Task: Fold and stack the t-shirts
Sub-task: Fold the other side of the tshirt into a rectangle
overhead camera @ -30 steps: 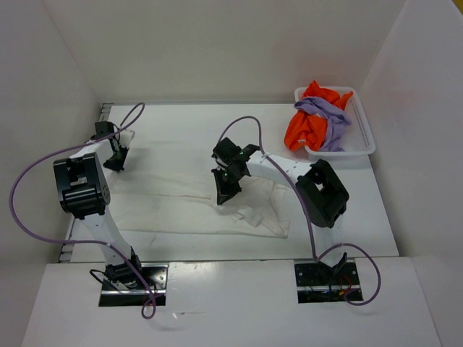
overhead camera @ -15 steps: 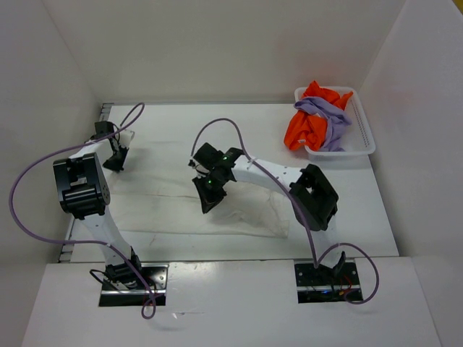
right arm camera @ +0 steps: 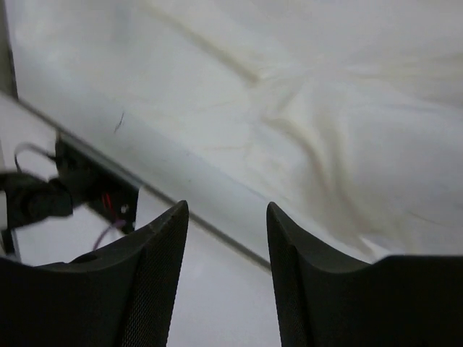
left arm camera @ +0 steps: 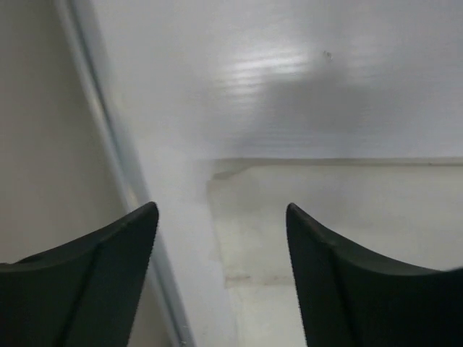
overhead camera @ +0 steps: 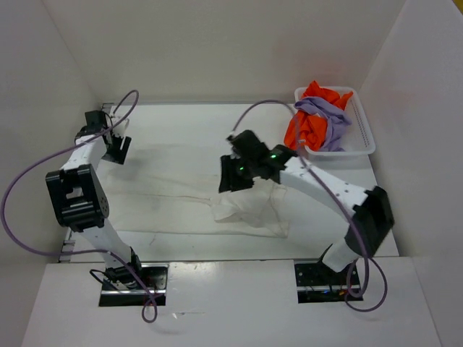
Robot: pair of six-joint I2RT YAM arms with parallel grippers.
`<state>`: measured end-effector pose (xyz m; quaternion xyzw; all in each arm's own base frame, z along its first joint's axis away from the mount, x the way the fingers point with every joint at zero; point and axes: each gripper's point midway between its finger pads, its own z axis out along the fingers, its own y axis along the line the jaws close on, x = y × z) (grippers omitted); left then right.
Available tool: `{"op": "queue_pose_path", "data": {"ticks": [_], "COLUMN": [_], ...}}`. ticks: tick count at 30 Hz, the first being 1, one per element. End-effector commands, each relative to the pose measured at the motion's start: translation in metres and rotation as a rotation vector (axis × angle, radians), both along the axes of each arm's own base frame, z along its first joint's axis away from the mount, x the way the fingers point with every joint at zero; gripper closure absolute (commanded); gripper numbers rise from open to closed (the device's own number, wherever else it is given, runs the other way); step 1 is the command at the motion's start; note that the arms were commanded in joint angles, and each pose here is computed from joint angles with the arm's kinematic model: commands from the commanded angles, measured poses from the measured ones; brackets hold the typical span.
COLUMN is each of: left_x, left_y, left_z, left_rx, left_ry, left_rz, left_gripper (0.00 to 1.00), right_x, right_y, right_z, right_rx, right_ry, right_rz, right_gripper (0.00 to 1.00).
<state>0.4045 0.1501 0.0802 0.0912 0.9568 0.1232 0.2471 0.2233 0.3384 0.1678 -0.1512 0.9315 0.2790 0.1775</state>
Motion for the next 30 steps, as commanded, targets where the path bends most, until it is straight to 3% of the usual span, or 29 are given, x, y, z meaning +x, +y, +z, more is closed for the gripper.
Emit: {"op": "queue_pose_path", "data": {"ticks": [1,2,6,11,15,19,24,30], "left_x": [0.016,0.016,0.006,-0.015,-0.083,-0.148,-0.185,-0.195], "left_y": [-0.023,-0.029,-0.066,-0.137,-0.248,-0.308,-0.362,-0.393], "left_z": [0.098,0.119,0.144,0.165,0.145,0.101,0.076,0.042], "left_rx": [0.024,0.027,0.006,-0.102,-0.373,-0.452,-0.519,-0.624], "left_ry": [-0.246,-0.290,-0.306,-0.320,-0.158,-0.025,0.063,0.219], "left_rz": [-0.081,-0.099,-0.211,-0.443,-0.824,-1.049,-1.168,-1.038], "left_gripper": [0.17,0.15,0.10,0.09,0.11,0.13,0.12,0.11], "right_x": [0.039,0.041,0.029,0.036,0.033,0.003,-0.009,-0.007], "right_y": [-0.067,-0.097,-0.136,-0.152,-0.166,-0.161,-0.155,-0.150], "right_z": [0.020,0.000,-0.036,-0.051,-0.062,-0.084,-0.086,-0.060], "right_rx": [0.043,-0.020,-0.148,-0.152,-0.113,-0.079,-0.025,0.053], "right_ry": [-0.037,0.004,0.059,0.061,0.132,0.247,0.279,0.192], "right_rz": [-0.353,-0.435,-0.550,-0.644,-0.688,-0.649,-0.632,-0.566], "right_gripper": [0.47,0.47,0.45,0.44,0.44,0.44,0.44,0.44]}}
